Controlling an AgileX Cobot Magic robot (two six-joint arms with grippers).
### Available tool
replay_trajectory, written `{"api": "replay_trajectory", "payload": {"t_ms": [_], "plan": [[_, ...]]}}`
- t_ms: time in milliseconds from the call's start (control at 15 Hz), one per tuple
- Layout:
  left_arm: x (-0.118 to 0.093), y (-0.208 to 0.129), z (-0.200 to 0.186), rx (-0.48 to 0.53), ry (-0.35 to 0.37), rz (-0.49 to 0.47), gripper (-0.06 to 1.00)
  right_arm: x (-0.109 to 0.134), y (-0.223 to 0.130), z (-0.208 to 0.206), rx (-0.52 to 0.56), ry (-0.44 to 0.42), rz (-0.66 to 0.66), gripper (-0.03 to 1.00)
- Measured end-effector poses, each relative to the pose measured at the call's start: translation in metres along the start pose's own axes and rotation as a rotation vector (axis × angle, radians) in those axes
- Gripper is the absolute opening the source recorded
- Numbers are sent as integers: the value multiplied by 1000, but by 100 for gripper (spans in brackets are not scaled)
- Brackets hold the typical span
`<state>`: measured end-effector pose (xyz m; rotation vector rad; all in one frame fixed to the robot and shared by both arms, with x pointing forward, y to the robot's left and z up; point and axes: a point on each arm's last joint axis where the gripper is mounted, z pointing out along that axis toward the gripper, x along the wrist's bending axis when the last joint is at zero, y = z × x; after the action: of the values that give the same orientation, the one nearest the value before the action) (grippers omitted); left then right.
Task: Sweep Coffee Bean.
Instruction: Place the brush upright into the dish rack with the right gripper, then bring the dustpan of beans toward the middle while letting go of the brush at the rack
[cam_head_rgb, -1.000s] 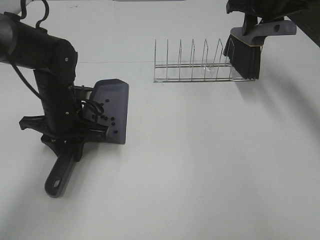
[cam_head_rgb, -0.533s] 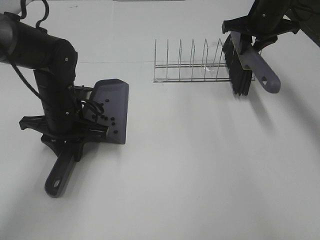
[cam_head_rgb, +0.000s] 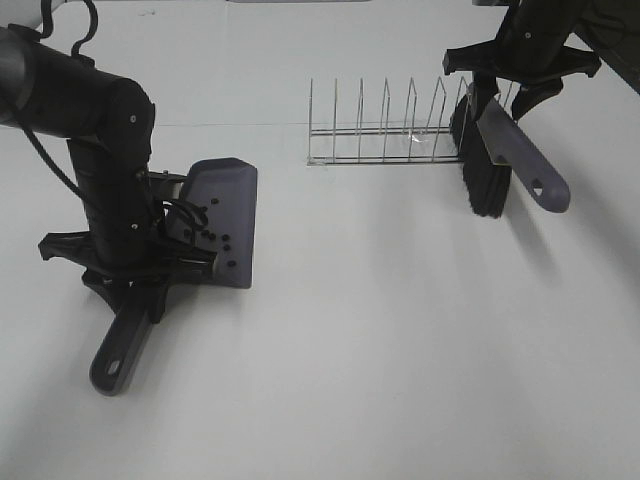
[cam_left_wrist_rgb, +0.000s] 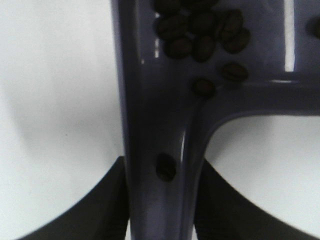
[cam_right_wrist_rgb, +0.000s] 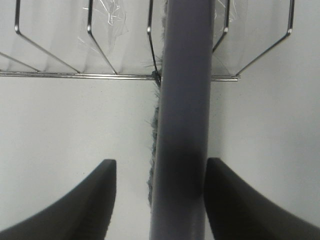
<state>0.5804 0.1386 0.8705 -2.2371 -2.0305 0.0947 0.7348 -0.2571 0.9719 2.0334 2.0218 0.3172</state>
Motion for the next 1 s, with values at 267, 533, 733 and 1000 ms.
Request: {"api": "replay_trajectory", "payload": {"t_ms": [267,533,733,1000], "plan": [[-2,4,-5,-20,-11,-2,32,-1,3,-16,-32,3,2,44],[-10,18,-34,-108,-77,-20,32,-2,6,-46,-89,8,5,44],[-17,19,-37,-96,-119,-37,32,-3,5,-55,-77,7,7,44],[-27,16,-15,-17,-111,-26,32,-3,2,-56,-52,6,8,44]]}}
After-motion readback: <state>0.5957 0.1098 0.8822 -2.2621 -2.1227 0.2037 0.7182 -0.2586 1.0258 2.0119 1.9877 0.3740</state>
